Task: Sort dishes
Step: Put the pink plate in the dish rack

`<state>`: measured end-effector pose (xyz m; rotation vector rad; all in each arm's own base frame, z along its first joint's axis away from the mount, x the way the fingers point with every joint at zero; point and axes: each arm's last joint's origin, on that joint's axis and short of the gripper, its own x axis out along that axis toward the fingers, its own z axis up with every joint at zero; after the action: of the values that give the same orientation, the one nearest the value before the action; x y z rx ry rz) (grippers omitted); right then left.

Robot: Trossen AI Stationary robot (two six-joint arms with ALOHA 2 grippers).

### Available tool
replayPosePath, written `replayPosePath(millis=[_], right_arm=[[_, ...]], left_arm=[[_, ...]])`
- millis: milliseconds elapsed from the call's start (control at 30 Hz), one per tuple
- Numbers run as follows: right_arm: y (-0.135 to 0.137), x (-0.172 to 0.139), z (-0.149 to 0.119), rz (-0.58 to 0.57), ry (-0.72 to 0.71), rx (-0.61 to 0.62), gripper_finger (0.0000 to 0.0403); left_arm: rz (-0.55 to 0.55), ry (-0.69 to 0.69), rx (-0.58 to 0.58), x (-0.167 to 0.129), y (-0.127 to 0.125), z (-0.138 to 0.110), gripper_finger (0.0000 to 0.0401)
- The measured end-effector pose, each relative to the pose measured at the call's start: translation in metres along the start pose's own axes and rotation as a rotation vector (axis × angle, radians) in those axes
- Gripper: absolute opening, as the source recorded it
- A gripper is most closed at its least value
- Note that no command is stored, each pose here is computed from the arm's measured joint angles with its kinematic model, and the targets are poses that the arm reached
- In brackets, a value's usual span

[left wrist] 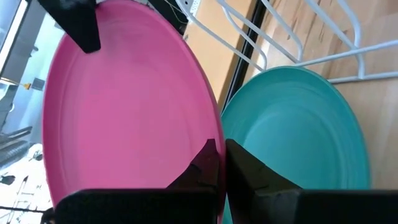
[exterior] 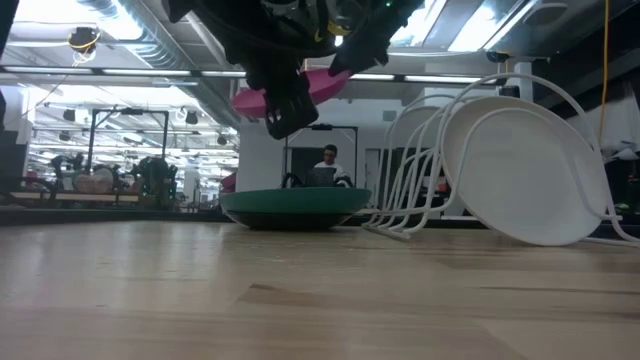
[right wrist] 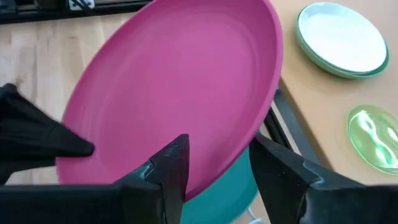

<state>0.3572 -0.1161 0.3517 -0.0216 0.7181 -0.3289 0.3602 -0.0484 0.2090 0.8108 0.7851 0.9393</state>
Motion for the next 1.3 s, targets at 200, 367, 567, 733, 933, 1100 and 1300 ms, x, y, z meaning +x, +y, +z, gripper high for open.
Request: replayPosePath(millis=[200, 367, 567, 733, 933, 1100, 1300], right_arm=[[0.002, 0.011, -0.001, 0.040, 0.005, -0.003, 0.0152], [0.002, 0.012, 0.000, 0.030, -0.007, -0.062, 0.0081], [0.001, 0.013, 0.008, 0.027, -0.095, -0.086, 0.0020], [0.001, 0.012, 0.015, 0.028, -0.162, -0.103, 0.0015], [0.001, 0.012, 0.017, -0.001, -0.185, -0.163, 0.0011], [-0.001, 0.011, 0.018, -0.073, -0.187, -0.206, 0.0010], [-0.006, 0.011, 0.017, -0.225, -0.138, -0.295, 0.0010]], left_arm=[[-0.002, 0.001, -0.011, 0.000, 0.000, 0.000, 0.0000], [-0.003, -0.002, -0.005, 0.000, 0.000, 0.000, 0.0000], [-0.006, -0.005, -0.005, 0.000, 0.000, 0.001, 0.0012], [-0.003, -0.002, -0.005, 0.000, 0.000, 0.001, 0.0039], [-0.006, -0.003, -0.010, 0.000, 0.000, 0.001, 0.0094], [-0.004, -0.009, -0.038, -0.002, 0.000, 0.002, 0.0137], [-0.015, -0.069, -0.181, -0.014, 0.004, 0.012, 0.0156]])
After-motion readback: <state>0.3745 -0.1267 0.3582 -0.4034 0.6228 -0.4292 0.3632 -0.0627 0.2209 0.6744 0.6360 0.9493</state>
